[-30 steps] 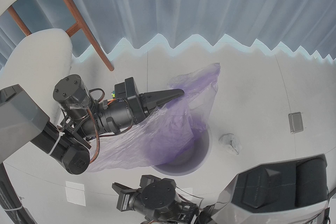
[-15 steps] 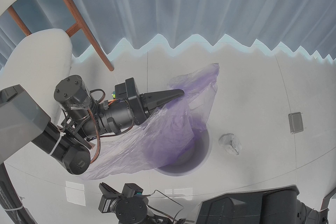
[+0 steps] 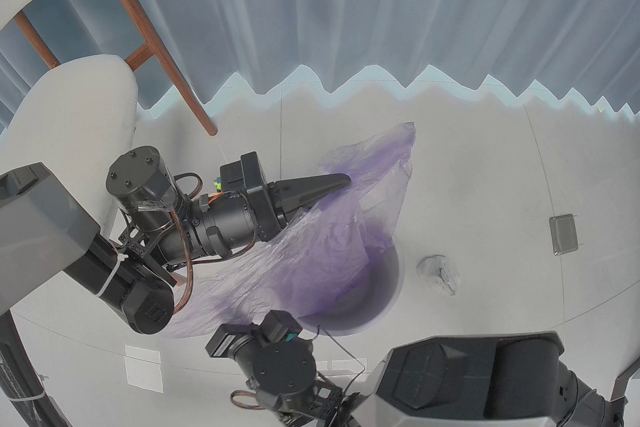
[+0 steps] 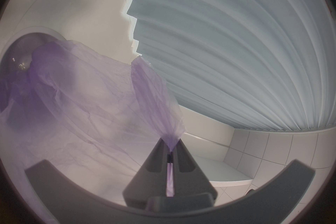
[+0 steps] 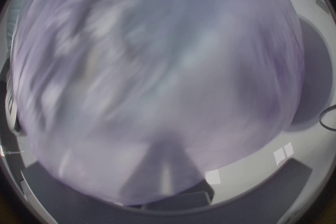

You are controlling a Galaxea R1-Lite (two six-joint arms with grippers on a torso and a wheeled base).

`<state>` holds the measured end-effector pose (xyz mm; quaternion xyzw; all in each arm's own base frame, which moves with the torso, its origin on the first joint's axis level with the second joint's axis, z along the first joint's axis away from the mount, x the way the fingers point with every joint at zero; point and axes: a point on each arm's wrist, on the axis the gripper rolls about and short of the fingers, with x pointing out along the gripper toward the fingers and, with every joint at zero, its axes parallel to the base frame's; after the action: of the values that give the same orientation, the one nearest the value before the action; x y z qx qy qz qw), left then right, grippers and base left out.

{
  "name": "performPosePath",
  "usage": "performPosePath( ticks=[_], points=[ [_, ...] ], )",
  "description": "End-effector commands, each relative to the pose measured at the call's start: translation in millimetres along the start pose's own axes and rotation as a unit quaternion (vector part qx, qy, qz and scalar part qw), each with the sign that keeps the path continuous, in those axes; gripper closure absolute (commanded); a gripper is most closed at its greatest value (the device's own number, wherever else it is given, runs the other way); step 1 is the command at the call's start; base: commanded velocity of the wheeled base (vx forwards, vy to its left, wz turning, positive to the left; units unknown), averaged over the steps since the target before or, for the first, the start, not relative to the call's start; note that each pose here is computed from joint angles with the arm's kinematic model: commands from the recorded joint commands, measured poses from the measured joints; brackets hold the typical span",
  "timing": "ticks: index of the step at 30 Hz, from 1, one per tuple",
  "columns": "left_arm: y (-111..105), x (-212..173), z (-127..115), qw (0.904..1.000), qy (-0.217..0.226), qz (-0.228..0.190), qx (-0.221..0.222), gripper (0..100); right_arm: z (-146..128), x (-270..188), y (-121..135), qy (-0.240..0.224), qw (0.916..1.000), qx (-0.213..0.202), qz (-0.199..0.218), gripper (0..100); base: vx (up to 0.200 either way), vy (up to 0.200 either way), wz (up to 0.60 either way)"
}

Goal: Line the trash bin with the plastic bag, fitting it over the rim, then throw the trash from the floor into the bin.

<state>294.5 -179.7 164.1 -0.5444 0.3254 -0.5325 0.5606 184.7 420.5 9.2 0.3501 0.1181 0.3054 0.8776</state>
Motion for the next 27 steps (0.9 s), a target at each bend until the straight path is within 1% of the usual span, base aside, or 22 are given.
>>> performPosePath(
  ticks=[1, 3, 6, 8, 11, 12, 13, 18, 23, 24, 27],
  points=[
    [3.6, 0.2, 0.5, 1.0, 0.0, 0.003, -0.004, 100, 10.3, 6.0, -24.5, -0.02, 0.9992, -0.017, -0.031, 100, 0.0, 0.0, 0.0],
    [3.6, 0.2, 0.5, 1.0, 0.0, 0.003, -0.004, 100, 29.5, 11.8, -32.3, -0.043, 0.9982, -0.014, -0.04, 100, 0.0, 0.0, 0.0],
    [3.8, 0.1, 0.3, 1.0, 0.0, 0.004, -0.004, 100, 43.7, 16.6, -41.8, -0.057, 0.997, -0.013, -0.052, 100, 0.0, 0.0, 0.0],
    [4.1, -0.1, 0.1, 1.0, 0.0, 0.004, -0.004, 100, 56.0, 19.9, -54.8, -0.068, 0.9952, -0.014, -0.07, 100, 0.0, 0.0, 0.0],
    [5.0, -0.3, 0.0, 1.0, 0.0, 0.005, -0.005, 100, 63.7, 19.1, -68.6, -0.074, 0.9934, -0.018, -0.085, 100, 0.0, 0.0, 0.0],
    [5.0, -0.3, 0.0, 1.0, 0.0, 0.005, -0.005, 100, 63.7, 19.1, -68.6, -0.074, 0.9934, -0.018, -0.085, 100, 0.0, 0.0, 0.0],
    [5.2, -0.4, -0.2, 1.0, 0.0, 0.006, -0.005, 100, 69.3, 18.6, -75.2, -0.086, 0.9923, -0.019, -0.087, 100, 0.0, 0.0, 0.0],
    [8.7, -2.9, -2.6, 0.9999, -0.001, 0.013, -0.011, 100, 74.5, 8.2, -91.3, -0.093, 0.9902, -0.031, -0.099, 100, 0.0, 0.0, 0.0],
    [13.5, -6.1, -5.9, 0.9997, -0.001, 0.023, -0.008, 100, 81.9, 8.0, -96.4, -0.099, 0.9888, -0.031, -0.107, 100, 0.0, 0.0, 0.0],
    [14.1, -6.5, -6.3, 0.9997, -0.001, 0.024, -0.008, 100, 89.9, 9.7, -102.0, -0.107, 0.9872, -0.031, -0.115, 100, 0.0, 0.0, 0.0],
    [14.6, -6.3, -6.1, 0.9997, -0.001, 0.025, -0.007, 100, 88.2, 4.3, -103.4, -0.096, 0.9874, -0.031, -0.122, 100, 0.0, 0.0, 0.0]
  ],
)
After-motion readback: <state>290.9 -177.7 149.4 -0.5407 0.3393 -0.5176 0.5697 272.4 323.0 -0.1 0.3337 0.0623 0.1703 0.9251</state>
